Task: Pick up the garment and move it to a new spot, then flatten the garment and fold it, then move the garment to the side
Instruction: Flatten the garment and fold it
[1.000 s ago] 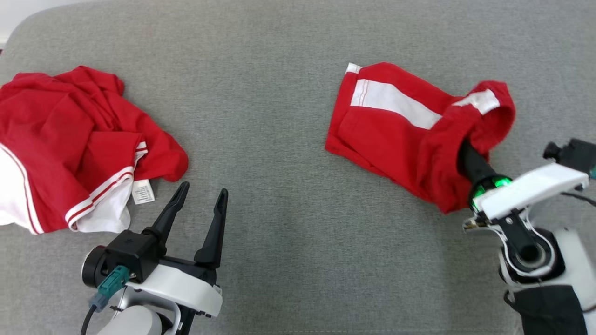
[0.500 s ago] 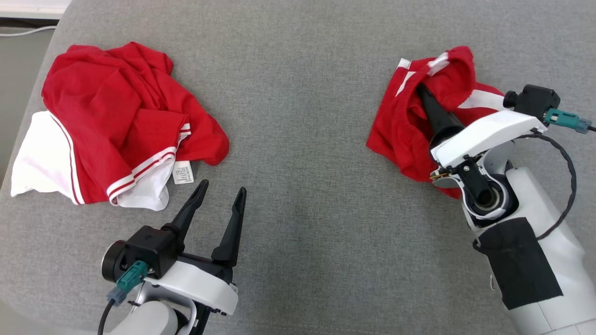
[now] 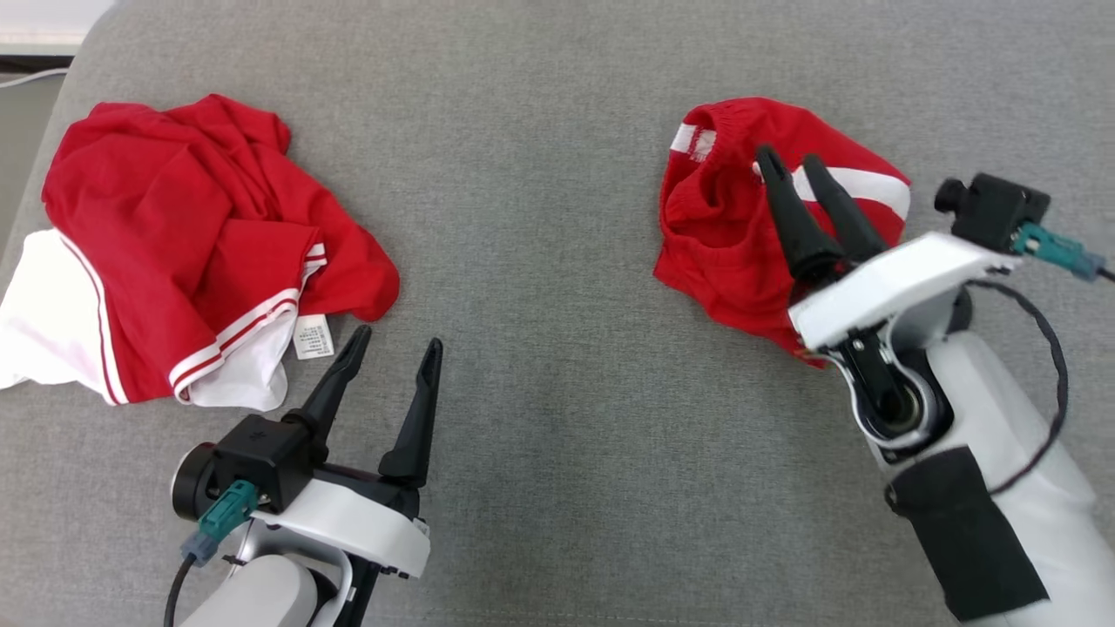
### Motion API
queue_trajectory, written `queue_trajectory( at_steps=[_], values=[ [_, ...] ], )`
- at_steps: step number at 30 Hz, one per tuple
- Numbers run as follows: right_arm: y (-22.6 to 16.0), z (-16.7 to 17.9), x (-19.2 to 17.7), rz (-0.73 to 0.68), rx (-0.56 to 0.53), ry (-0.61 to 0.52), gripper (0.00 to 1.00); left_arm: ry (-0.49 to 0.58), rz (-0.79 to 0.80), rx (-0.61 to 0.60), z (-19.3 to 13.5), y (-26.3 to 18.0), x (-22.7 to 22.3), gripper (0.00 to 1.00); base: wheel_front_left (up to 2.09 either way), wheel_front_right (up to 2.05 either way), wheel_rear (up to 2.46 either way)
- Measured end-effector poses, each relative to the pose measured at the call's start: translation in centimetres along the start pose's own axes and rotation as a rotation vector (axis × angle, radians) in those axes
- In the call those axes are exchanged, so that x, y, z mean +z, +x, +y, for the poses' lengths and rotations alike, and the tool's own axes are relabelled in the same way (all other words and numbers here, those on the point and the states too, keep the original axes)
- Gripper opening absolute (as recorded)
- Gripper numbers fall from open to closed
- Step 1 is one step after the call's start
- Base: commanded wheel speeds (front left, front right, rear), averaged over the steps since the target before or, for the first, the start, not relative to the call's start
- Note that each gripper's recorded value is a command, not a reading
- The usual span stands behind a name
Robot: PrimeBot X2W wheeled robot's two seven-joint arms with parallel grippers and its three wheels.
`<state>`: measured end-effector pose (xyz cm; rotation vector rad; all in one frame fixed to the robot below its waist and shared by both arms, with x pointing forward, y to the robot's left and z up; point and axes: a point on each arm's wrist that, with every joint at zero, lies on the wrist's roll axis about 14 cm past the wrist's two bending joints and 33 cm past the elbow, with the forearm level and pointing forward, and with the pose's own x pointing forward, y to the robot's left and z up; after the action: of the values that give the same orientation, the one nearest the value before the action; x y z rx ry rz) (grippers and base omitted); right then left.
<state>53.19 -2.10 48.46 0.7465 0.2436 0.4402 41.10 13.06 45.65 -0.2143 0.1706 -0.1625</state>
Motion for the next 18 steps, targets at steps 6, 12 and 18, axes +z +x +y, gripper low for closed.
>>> queue_trajectory(
  at_steps=[6,12,18],
  values=[
    [-4.3,-1.8,2.5,-0.12,-0.027,-0.224,1.0,0.018,-0.027,-0.005,0.1,0.1,1.0,1.0,0.0,0.0,0.0],
    [-9.0,-3.1,5.2,-0.236,-0.097,-0.421,1.0,0.049,-0.048,0.011,0.6,-0.7,2.0,1.0,0.0,0.0,0.0],
    [-13.1,-4.7,6.0,-0.253,-0.184,-0.574,1.0,0.074,-0.063,0.027,1.0,-1.5,2.8,1.0,0.0,0.0,0.0]
  ],
)
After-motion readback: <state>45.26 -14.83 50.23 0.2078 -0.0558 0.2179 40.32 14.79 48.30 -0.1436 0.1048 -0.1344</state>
